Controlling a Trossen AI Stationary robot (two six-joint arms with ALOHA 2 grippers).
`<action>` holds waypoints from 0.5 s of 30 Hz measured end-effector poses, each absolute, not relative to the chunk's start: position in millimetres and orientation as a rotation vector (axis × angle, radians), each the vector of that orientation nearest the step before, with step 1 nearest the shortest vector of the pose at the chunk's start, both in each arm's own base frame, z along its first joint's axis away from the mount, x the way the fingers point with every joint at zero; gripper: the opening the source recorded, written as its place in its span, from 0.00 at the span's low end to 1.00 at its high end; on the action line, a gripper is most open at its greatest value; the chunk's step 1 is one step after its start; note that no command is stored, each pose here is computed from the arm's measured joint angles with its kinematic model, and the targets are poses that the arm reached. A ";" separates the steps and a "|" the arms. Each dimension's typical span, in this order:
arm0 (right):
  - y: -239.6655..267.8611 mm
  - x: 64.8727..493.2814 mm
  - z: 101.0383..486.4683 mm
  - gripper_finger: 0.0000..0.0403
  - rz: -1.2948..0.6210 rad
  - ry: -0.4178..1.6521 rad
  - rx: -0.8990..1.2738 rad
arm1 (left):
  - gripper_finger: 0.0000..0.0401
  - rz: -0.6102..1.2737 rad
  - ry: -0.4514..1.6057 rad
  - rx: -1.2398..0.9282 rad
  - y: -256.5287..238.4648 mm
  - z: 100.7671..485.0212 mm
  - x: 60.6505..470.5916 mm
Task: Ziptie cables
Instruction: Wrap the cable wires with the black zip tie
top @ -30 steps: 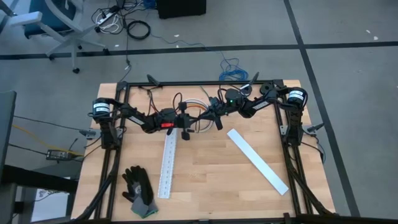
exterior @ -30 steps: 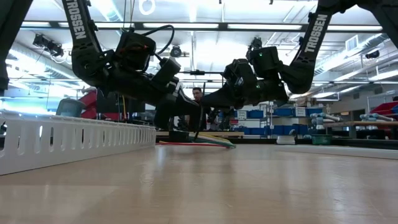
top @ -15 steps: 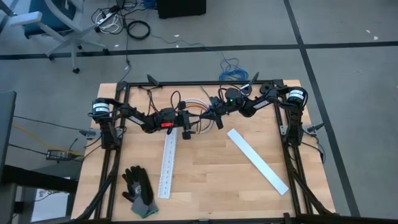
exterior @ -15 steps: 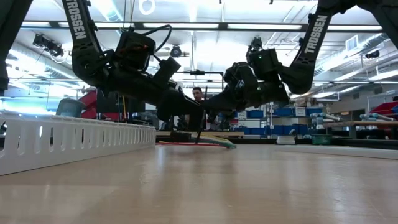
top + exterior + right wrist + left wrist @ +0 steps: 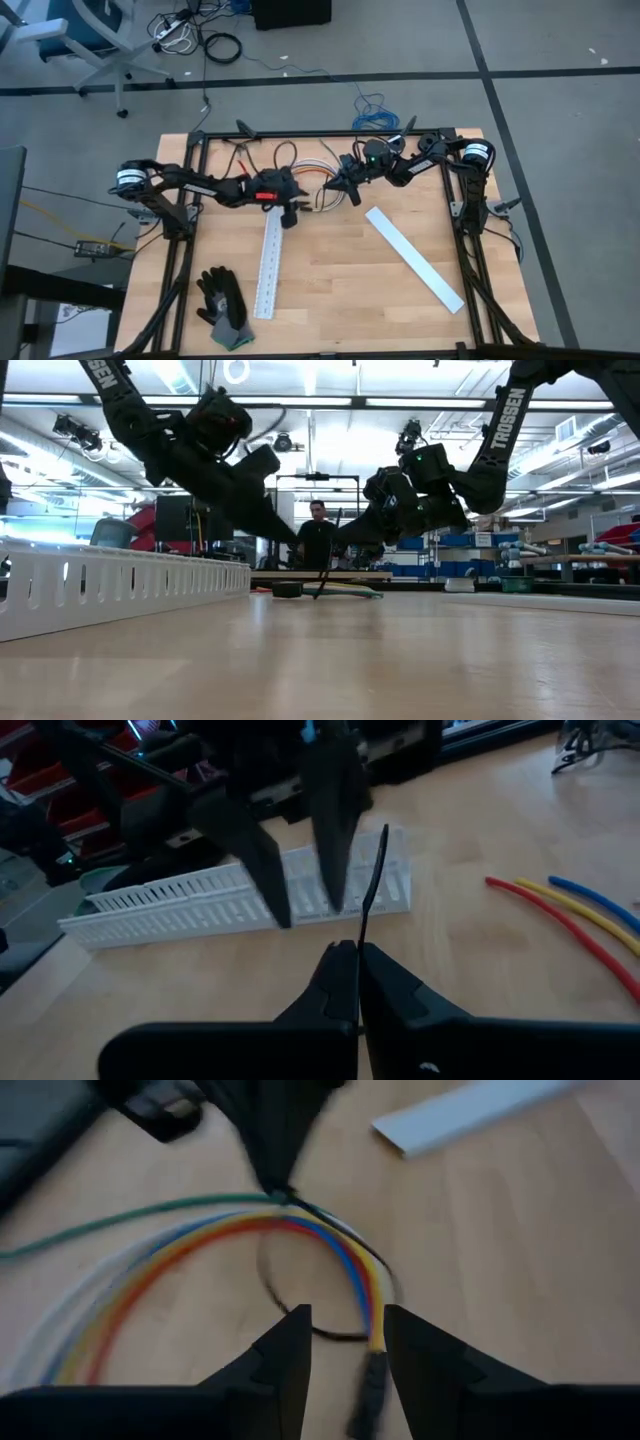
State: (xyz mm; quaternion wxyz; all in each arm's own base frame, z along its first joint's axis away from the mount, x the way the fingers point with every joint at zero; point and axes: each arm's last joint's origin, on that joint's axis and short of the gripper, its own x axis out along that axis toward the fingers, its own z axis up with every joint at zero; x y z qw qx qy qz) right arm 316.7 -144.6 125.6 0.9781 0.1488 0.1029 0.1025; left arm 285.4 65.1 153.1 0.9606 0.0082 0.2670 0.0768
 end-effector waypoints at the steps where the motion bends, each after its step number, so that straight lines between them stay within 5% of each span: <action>1: -144.2 317.0 125.6 0.00 0.210 0.207 0.297 | 0.34 0.147 0.553 0.015 64.1 153.5 286.2; 15: -142.6 317.7 126.4 0.00 0.225 0.206 0.304 | 0.35 0.096 0.720 0.008 61.7 156.3 292.2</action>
